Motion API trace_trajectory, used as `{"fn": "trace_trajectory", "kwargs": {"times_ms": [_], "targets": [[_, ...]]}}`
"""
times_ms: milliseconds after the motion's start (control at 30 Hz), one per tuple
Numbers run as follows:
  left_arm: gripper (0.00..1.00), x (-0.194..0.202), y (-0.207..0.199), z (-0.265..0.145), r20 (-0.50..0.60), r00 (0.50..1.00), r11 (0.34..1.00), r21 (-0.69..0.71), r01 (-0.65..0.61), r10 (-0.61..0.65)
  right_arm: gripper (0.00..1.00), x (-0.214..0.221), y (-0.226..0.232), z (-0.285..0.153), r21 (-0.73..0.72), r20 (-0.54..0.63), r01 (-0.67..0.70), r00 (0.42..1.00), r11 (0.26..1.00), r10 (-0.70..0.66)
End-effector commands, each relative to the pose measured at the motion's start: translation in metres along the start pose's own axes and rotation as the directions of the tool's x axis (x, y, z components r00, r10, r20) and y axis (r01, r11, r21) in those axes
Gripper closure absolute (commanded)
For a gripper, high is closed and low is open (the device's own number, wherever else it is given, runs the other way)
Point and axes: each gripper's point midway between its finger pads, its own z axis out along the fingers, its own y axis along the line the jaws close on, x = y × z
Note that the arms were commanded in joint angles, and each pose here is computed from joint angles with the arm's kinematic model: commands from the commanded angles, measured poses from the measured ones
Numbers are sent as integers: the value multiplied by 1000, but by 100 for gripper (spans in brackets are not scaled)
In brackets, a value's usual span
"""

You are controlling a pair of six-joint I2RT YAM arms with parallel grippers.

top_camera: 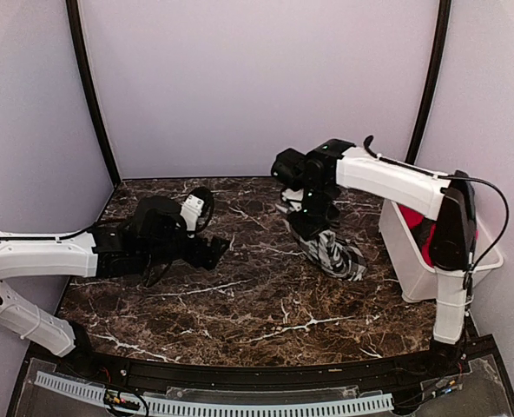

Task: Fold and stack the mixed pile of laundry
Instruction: Turn over the square-folded shirt at the center of the board.

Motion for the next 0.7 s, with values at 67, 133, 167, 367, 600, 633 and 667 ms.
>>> {"fn": "trace_trajectory", "kwargs": {"times_ms": [67,133,167,367,600,633,667], "targets": [[6,-24,36,-47,87,968,971,-18,240,-237,100,-30,117,32,-158,23,93,996,983,-90],[6,-23,49,-57,97,954,956,-44,289,-283,100,-34,149,46,-192,14,123,992,974,-122],[6,-26,56,-64,114,946,949,-57,310,-303,100,-34,165,52,-213,12,136,991,967,-137],[6,-15,88,-83,125,895,885,-145,443,-428,79,-38,241,57,-419,26,148,988,896,-151],[8,3,109,-87,137,793,777,-162,609,-593,31,-65,254,-41,-617,259,244,961,748,-99],[9,4,106,-85,126,781,767,-146,625,-612,28,-66,245,-56,-627,289,254,954,737,-82],[10,12,104,-80,105,775,760,-150,632,-624,24,-63,235,-59,-638,296,253,953,727,-73]]}}
